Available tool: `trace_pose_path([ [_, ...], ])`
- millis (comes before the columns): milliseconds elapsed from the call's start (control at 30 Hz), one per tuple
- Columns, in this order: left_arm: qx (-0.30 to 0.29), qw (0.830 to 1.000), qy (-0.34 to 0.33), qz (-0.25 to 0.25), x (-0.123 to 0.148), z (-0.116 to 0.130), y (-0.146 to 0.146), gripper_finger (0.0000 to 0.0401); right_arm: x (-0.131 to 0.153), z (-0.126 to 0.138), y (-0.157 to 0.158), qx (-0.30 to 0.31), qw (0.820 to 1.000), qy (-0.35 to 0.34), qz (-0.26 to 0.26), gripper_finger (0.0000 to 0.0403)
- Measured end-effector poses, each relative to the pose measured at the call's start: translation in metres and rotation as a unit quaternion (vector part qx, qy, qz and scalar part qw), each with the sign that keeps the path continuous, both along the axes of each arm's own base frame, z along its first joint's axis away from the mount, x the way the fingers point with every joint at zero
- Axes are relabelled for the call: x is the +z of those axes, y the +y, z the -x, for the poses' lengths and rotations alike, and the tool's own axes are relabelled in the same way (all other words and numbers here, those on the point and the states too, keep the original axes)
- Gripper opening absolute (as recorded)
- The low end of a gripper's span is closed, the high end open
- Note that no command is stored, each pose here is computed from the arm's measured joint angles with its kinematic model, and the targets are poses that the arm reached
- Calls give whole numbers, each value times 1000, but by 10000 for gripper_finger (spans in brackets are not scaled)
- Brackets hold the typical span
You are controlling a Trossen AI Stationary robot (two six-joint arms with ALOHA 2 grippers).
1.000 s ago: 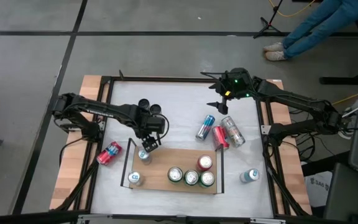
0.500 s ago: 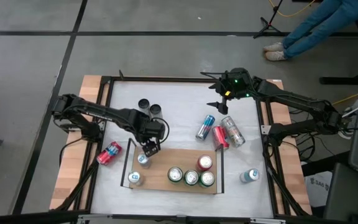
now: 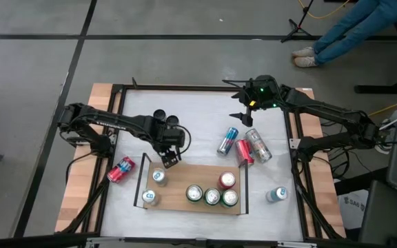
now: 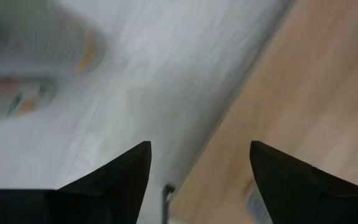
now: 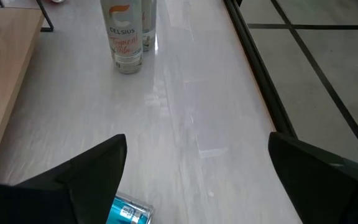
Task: Place canned beverage on shelf
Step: Put the blue soda can on the shelf aligned with the other blue soda can
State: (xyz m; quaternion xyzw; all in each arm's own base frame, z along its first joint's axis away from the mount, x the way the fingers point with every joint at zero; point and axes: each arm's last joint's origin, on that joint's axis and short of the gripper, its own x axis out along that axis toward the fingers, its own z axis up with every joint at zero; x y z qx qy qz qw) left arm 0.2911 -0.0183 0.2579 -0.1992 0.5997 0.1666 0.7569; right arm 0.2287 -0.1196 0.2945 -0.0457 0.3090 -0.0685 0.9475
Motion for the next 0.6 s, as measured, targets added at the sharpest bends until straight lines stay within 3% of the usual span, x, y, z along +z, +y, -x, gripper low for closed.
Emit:
trace_pose_path([
  [167, -36, 998, -41, 6, 2, -7, -7, 264, 0, 0, 0, 0, 1000, 0, 0, 381],
  [600, -117, 993, -19, -2, 1, 0, -32, 264, 0, 0, 0, 0, 1000, 0, 0, 381],
])
